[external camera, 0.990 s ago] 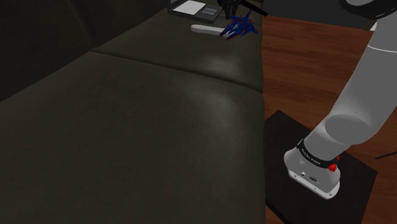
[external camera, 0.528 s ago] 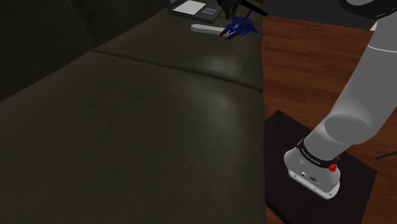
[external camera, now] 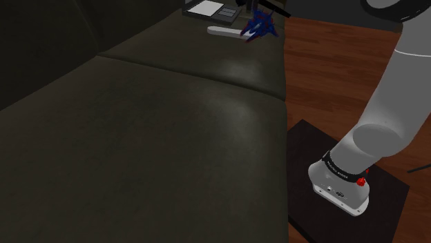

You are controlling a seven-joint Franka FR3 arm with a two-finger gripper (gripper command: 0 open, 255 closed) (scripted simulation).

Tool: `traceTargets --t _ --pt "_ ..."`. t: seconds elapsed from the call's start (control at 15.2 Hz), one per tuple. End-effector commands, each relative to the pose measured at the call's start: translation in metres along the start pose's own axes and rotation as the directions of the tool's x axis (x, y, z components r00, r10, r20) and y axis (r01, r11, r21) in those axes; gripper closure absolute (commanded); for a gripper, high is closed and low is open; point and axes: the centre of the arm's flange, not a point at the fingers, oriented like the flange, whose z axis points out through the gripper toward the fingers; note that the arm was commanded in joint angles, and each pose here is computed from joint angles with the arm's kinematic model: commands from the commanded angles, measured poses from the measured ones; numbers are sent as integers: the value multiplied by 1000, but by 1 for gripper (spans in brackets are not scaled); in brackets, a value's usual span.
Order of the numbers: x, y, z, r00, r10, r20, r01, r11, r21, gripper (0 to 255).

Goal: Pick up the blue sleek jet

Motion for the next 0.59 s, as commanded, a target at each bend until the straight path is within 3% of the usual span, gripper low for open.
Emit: traceTargets --t 0.0,0.53 --pt "-1 2 -10 1000 0 0 0 1000 0 255" --pt "0 7 -42 1000 0 0 0 1000 0 255"
